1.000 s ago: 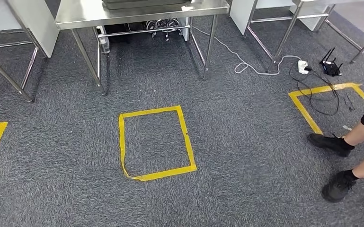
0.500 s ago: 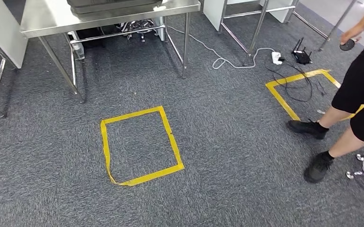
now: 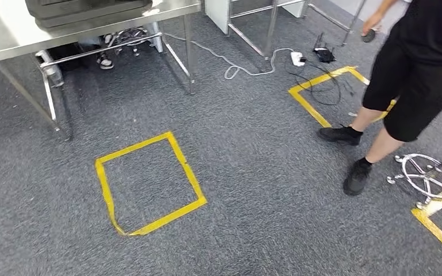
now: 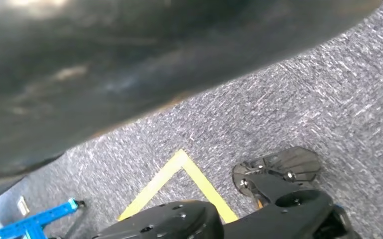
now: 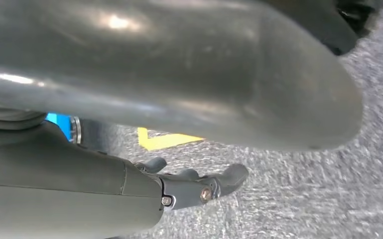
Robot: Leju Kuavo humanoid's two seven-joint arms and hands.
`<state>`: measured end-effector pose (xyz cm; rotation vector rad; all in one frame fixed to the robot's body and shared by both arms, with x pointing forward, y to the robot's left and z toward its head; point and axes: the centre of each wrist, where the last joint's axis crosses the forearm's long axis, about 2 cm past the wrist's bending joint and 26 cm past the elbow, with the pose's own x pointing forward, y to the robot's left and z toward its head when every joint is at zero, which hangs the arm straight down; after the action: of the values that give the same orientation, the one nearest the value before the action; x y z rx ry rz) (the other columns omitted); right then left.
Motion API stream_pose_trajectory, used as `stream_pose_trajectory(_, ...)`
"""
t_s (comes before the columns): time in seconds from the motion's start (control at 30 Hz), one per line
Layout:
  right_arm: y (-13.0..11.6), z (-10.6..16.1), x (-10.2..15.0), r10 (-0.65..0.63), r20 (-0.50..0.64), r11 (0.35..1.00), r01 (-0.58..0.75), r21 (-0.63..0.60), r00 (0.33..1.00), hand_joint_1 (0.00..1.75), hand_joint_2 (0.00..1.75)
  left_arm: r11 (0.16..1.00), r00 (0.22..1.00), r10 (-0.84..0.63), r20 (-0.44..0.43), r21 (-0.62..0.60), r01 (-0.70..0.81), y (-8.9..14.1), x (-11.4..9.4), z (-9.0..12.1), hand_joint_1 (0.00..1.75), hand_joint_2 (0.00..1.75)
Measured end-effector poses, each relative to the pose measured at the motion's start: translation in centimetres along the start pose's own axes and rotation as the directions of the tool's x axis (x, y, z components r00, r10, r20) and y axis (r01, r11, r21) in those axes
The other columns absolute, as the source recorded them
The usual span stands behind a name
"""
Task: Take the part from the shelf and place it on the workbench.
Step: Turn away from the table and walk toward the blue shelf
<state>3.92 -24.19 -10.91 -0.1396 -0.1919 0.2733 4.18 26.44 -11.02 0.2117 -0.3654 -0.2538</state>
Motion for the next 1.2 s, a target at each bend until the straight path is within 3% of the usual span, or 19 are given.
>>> stream_pose_trajectory(1.2,0.14,0.04,-0.27,0.001,-0.010,1.000,-0.001,0.003,1.000,0.00,0.00,1.000,1.000,0.010,0.017,0.000,-0.010,0.08,0.10,-0.05,0.00,0.00)
